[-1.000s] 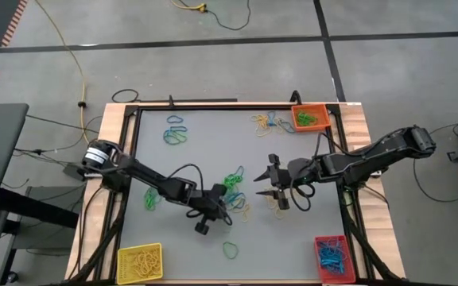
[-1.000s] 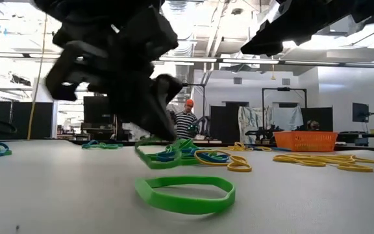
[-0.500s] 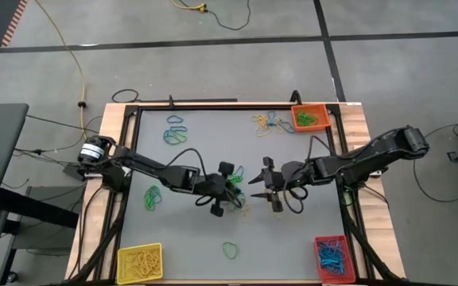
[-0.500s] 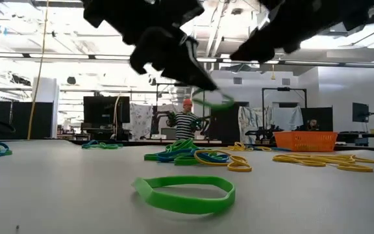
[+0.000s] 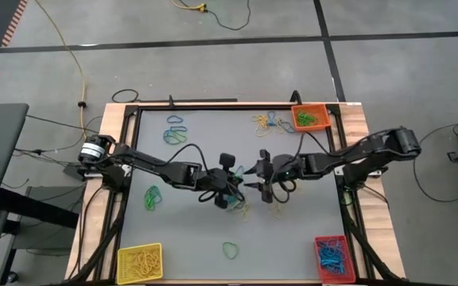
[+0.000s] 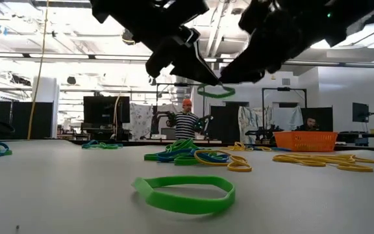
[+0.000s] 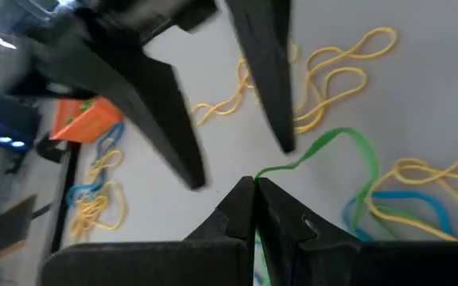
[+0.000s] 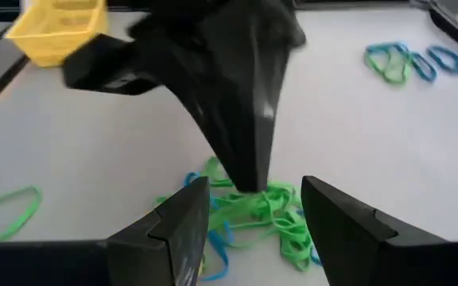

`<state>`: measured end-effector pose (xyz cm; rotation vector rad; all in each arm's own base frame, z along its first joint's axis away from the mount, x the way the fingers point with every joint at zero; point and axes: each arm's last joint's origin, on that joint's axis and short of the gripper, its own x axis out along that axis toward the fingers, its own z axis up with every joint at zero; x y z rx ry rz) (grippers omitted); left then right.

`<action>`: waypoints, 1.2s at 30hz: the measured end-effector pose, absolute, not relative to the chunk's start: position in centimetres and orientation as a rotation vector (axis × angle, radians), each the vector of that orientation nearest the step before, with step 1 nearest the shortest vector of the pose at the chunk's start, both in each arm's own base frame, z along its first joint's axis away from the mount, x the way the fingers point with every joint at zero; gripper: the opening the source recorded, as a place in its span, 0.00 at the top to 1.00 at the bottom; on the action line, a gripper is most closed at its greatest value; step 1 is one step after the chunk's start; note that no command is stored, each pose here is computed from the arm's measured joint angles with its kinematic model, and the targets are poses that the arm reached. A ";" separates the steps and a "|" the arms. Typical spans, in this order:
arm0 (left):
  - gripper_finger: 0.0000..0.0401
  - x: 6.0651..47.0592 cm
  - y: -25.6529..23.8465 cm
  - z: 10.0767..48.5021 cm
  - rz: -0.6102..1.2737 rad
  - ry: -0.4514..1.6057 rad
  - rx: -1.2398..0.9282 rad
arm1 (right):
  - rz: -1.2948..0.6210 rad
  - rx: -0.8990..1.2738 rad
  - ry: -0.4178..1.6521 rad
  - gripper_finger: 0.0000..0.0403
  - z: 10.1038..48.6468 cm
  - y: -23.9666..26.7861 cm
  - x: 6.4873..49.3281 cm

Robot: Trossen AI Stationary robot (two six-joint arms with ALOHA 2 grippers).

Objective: Sort rubber bands into baskets
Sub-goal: Put the green rubber band into the orange bin

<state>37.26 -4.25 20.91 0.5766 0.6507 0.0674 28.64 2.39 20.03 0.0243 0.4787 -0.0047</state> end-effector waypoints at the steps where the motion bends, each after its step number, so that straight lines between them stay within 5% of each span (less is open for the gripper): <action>1: 1.00 37.3 -4.2 20.9 0.075 0.649 0.585 | -0.014 0.035 0.496 0.43 19.6 2.2 28.8; 14: 1.00 37.3 -3.9 20.9 0.114 0.661 0.610 | -0.030 0.085 0.517 0.48 18.1 1.3 29.7; 30: 1.00 37.1 -3.8 20.7 0.138 0.695 0.608 | -0.032 0.071 0.524 0.95 18.0 1.1 29.7; 36: 1.00 37.1 -3.8 20.7 0.145 0.694 0.596 | -0.036 0.065 0.528 0.95 18.0 0.9 29.7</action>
